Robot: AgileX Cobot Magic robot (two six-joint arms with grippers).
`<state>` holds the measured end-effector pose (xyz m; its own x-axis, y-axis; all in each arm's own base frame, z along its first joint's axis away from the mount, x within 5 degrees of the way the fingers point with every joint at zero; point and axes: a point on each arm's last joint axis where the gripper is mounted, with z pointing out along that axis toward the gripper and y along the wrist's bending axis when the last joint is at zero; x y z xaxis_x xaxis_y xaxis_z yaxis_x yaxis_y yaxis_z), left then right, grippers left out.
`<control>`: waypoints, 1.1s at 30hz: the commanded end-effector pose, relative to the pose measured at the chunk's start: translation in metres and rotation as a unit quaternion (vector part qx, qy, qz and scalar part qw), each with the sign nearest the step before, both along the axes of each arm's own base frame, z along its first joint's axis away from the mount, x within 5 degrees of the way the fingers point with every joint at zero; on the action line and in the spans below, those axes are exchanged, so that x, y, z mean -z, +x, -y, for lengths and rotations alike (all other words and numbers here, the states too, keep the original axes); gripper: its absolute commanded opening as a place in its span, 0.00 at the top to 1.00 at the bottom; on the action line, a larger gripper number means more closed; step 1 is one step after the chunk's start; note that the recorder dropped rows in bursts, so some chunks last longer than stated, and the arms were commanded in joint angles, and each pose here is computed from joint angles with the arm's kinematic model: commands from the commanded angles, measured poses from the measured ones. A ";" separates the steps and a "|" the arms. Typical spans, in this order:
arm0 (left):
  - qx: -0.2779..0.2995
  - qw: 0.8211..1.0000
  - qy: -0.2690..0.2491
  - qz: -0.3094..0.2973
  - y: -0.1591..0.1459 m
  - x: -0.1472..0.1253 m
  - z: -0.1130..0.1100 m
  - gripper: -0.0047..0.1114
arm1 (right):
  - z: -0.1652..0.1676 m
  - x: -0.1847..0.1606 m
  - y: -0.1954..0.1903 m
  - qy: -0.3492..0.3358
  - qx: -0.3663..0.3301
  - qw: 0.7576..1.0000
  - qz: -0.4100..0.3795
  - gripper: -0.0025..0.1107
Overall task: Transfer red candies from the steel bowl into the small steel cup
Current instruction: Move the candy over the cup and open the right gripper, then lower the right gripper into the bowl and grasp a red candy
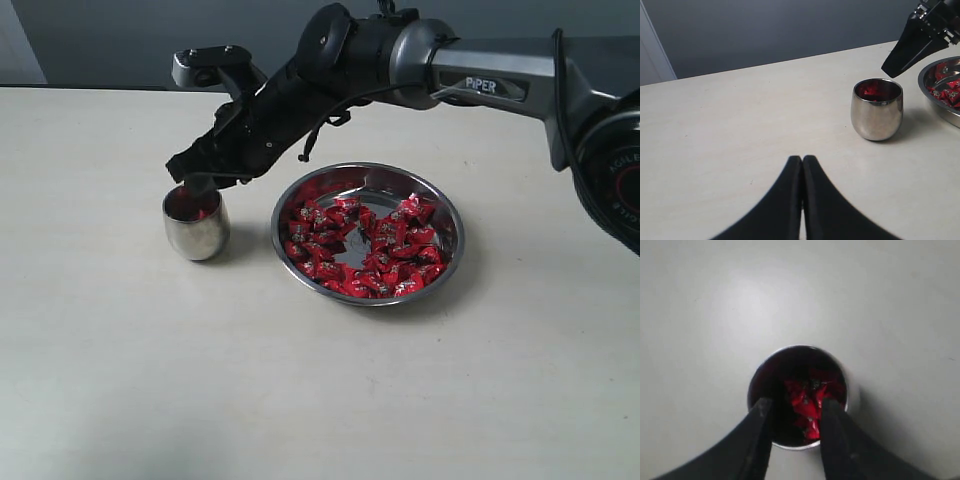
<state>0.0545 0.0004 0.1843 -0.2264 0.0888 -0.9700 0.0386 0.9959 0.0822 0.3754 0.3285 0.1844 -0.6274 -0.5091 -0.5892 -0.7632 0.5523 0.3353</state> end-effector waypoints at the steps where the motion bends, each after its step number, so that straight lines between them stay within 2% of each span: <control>1: 0.005 1.000 -0.003 0.006 0.000 -0.001 0.001 0.96 | 0.031 -0.012 0.014 -0.052 0.065 0.996 -0.015 0.69; 4: 0.005 1.000 -0.003 0.006 0.000 -0.001 0.001 0.96 | 0.060 -0.008 0.026 -0.107 0.125 0.986 -0.043 0.69; 8: 0.005 1.000 -0.003 0.006 0.000 -0.001 0.001 0.96 | 0.090 -0.001 0.033 -0.179 0.137 0.972 -0.066 0.69; 12: 0.005 1.000 -0.003 0.006 0.000 -0.001 0.001 0.96 | 0.103 0.001 0.037 -0.231 0.160 0.959 -0.046 0.69; 17: 0.005 1.000 -0.003 0.006 0.000 -0.001 0.001 0.96 | 0.108 0.005 0.036 -0.259 0.166 0.950 -0.057 0.69; 22: 0.005 1.000 -0.003 0.006 0.000 -0.001 0.001 0.96 | 0.113 0.030 0.037 -0.299 0.167 0.936 -0.086 0.69; 27: 0.005 1.000 -0.003 0.006 0.000 -0.001 0.001 0.96 | 0.113 0.037 0.040 -0.289 0.171 0.938 -0.087 0.65; 33: 0.005 1.000 -0.003 0.006 0.000 -0.001 0.001 0.96 | 0.111 0.051 0.041 -0.289 0.171 0.937 -0.099 0.65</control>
<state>0.0545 0.0004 0.1843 -0.2264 0.0888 -0.9700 0.0386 0.9959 0.0822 0.4141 0.2191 0.1394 -0.8741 -0.4650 -0.1403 -0.4720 0.8814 0.0201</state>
